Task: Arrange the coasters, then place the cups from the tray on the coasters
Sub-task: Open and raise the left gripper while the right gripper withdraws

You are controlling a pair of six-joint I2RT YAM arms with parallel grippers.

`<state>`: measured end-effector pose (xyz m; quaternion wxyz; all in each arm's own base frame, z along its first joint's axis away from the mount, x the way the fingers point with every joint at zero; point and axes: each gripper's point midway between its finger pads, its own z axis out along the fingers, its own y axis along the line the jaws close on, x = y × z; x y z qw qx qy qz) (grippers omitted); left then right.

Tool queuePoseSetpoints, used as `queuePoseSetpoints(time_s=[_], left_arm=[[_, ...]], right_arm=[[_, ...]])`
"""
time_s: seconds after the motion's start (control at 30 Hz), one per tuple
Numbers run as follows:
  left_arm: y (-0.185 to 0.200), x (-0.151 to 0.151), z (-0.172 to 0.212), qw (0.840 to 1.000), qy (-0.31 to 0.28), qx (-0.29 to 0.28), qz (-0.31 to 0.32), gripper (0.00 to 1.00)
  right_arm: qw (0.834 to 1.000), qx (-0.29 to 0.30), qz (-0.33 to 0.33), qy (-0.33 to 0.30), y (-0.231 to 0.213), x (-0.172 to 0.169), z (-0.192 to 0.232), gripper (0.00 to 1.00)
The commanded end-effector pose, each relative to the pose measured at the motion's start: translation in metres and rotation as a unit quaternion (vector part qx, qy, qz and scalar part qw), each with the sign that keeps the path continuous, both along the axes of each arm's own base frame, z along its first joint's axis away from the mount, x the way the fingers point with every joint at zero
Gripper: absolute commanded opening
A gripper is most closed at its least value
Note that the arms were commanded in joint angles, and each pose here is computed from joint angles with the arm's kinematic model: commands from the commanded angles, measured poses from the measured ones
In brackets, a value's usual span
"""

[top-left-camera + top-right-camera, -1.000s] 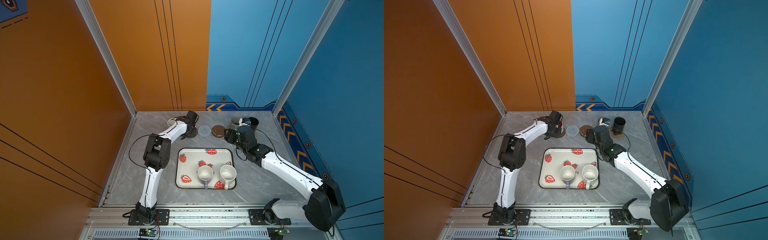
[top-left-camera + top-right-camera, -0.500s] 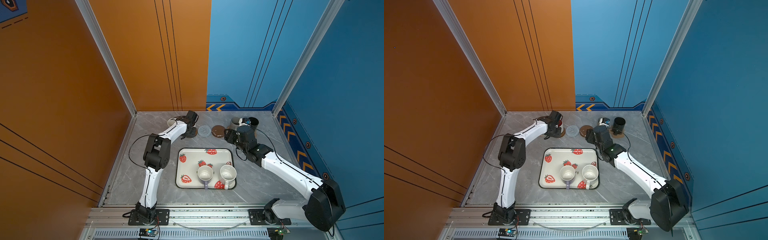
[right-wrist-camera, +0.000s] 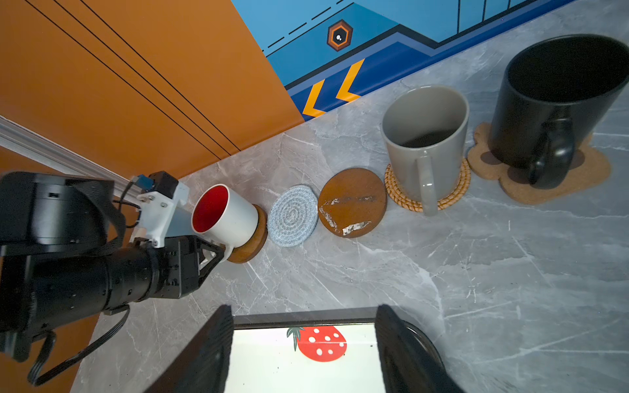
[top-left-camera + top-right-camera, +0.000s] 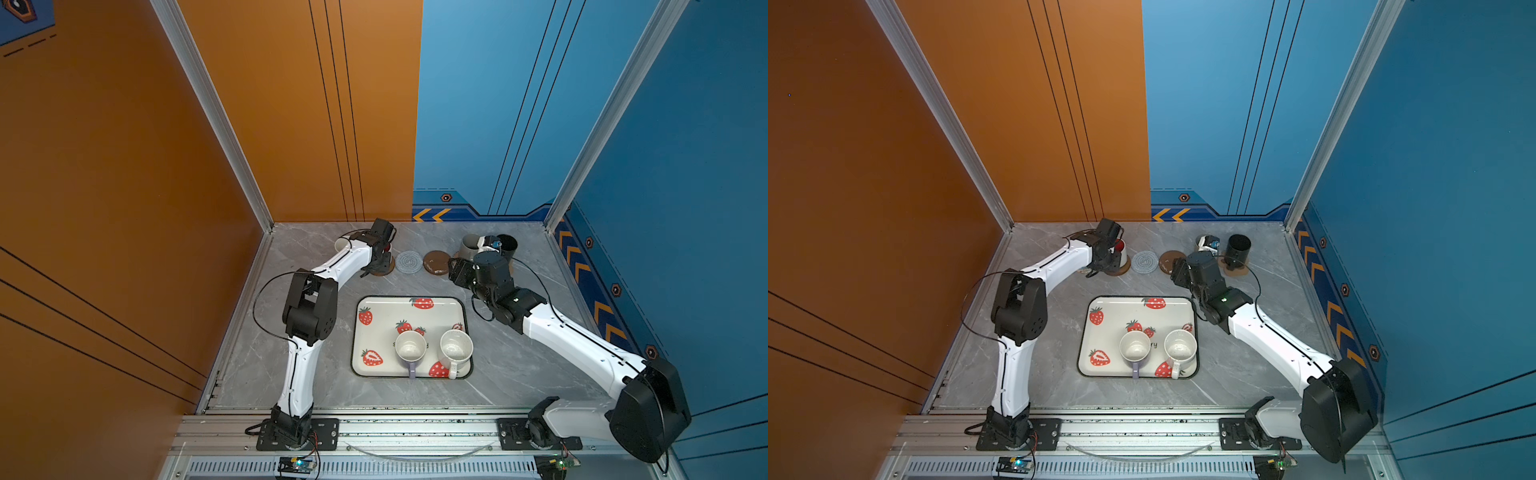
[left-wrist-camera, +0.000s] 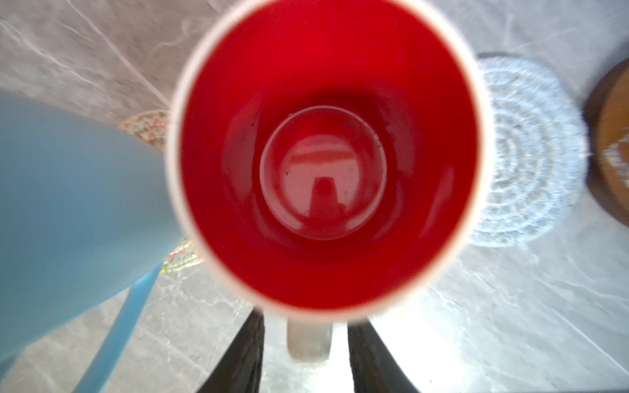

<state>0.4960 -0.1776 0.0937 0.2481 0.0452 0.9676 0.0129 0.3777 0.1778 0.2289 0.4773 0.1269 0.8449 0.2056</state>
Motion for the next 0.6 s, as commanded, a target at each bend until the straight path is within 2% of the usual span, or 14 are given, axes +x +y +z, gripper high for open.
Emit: queuePoseSetpoints(time_s=[0.0, 0.17, 0.37, 0.57], left_arm=[[0.000, -0.012, 0.036, 1.000, -0.021, -0.020, 0.008, 0.42], [-0.007, -0.023, 0.064, 0.998, -0.043, -0.044, 0.011, 0.42], [-0.025, -0.045, 0.102, 0.990, -0.109, -0.090, 0.018, 0.42], [-0.060, -0.085, 0.135, 0.974, -0.182, -0.120, -0.058, 0.44]], right_arm=[[1.000, 0.002, -0.005, 0.011, -0.004, -0.006, -0.003, 0.65], [1.000, 0.001, -0.004, 0.012, -0.003, -0.008, 0.000, 0.65], [1.000, -0.019, -0.001, 0.001, 0.002, -0.020, 0.019, 0.64], [0.995, -0.099, -0.001, 0.020, -0.005, -0.040, 0.030, 0.64]])
